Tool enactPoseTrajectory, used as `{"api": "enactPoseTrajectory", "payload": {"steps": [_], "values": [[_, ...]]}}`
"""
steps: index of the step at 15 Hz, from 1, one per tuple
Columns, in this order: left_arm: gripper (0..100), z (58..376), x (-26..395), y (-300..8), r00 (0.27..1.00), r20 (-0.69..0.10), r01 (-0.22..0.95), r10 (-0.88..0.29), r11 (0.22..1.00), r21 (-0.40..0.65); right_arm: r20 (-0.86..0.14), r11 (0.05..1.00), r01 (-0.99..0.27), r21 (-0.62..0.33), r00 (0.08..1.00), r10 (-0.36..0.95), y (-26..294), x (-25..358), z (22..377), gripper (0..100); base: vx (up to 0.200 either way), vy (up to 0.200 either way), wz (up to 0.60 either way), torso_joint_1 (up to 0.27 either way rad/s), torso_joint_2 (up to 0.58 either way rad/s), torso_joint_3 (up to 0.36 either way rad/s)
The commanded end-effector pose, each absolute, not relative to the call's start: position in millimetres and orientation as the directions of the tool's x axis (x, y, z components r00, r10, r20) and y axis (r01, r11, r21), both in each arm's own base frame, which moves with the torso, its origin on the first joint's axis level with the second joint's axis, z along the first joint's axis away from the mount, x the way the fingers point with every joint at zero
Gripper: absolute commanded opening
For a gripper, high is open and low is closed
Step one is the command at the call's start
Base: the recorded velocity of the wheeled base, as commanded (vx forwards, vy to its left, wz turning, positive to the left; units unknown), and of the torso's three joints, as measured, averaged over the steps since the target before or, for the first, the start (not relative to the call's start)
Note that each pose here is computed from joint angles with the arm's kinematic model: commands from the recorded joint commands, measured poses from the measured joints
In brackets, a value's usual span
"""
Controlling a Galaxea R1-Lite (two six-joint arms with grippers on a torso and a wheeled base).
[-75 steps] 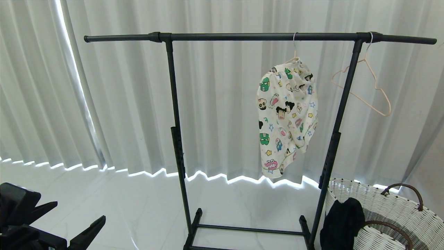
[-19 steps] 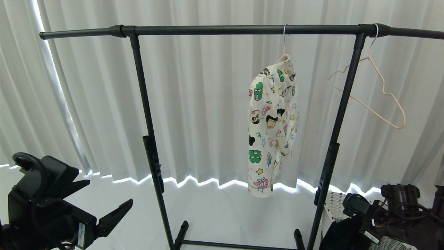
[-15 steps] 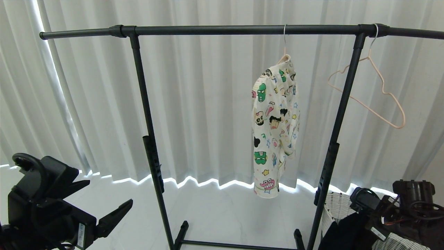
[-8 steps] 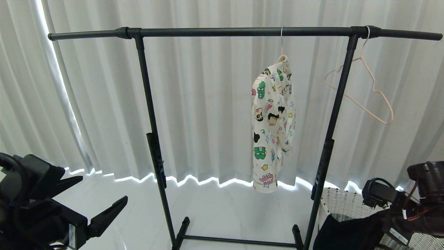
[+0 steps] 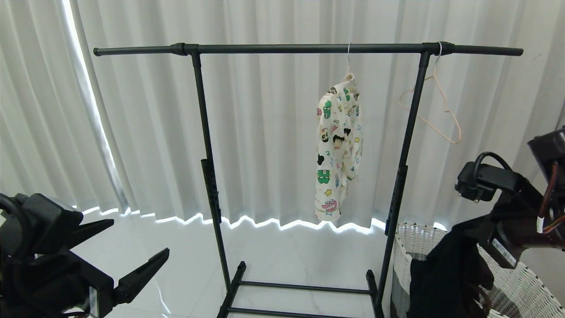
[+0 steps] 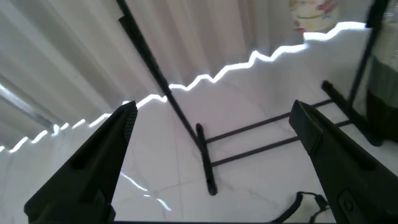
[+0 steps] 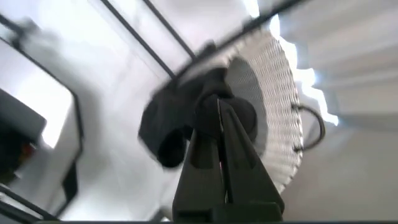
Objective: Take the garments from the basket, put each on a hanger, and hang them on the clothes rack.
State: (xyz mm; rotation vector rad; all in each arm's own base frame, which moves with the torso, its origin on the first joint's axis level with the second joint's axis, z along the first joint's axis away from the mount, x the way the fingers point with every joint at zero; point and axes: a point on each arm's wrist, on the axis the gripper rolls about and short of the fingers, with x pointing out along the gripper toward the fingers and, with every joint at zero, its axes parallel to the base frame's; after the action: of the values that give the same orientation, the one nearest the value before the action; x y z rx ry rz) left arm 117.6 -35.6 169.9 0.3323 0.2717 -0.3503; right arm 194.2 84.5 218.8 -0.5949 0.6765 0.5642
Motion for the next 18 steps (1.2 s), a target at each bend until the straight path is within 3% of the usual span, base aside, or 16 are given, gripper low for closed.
{"api": "enactPoseTrajectory", "payload": {"steps": [1, 4, 8, 10, 11, 15, 18], "values": [[100, 176.9, 116.7, -48.3, 0.866, -0.293, 0.477, -0.406, 0.846, 0.237, -0.683, 0.671, -0.672, -0.314, 0.651, 0.332, 100.5, 198.0, 230.1, 0, 0.000, 0.000, 0.00, 0.000, 0.00, 0.000], [100, 199.8, 137.2, -71.6, 0.797, -0.261, 0.590, -0.545, 0.796, 0.138, -0.658, 0.646, -0.719, -0.257, 0.620, 0.427, 127.6, 206.0, 240.7, 0, 0.000, 0.000, 0.00, 0.000, 0.00, 0.000], [100, 195.6, 158.8, -95.4, 0.723, -0.322, 0.670, -0.611, 0.734, 0.111, -0.649, 0.628, -0.758, -0.175, 0.569, 0.506, 161.9, 210.0, 243.9, 0, 0.000, 0.000, 0.00, 0.000, 0.00, 0.000], [100, 202.6, 151.6, -117.6, 0.520, -0.291, 0.847, -0.803, 0.528, 0.057, -0.626, 0.587, -0.804, -0.094, 0.506, 0.593, 180.5, 206.4, 250.5, 0, 0.000, 0.000, 0.00, 0.000, 0.00, 0.000], [100, 205.4, 155.3, -125.7, 0.483, -0.286, 0.868, -0.828, 0.495, 0.034, -0.619, 0.573, -0.817, -0.073, 0.487, 0.616, 186.3, 205.4, 252.6, 0, 0.000, 0.000, 0.00, 0.000, 0.00, 0.000], [100, 209.0, 173.3, -161.3, 0.413, -0.300, 0.902, -0.860, 0.432, 0.004, -0.597, 0.512, -0.858, -0.034, 0.428, 0.678, 202.0, 201.7, 258.2, 0, 0.000, 0.000, 0.00, 0.000, 0.00, 0.000], [100, 200.9, 180.4, -176.6, 0.381, -0.332, 0.899, -0.863, 0.430, -0.086, -0.577, 0.478, -0.878, -0.007, 0.394, 0.716, 212.8, 195.6, 264.3, 0, 0.000, 0.000, 0.00, 0.000, 0.00, 0.000]]}}
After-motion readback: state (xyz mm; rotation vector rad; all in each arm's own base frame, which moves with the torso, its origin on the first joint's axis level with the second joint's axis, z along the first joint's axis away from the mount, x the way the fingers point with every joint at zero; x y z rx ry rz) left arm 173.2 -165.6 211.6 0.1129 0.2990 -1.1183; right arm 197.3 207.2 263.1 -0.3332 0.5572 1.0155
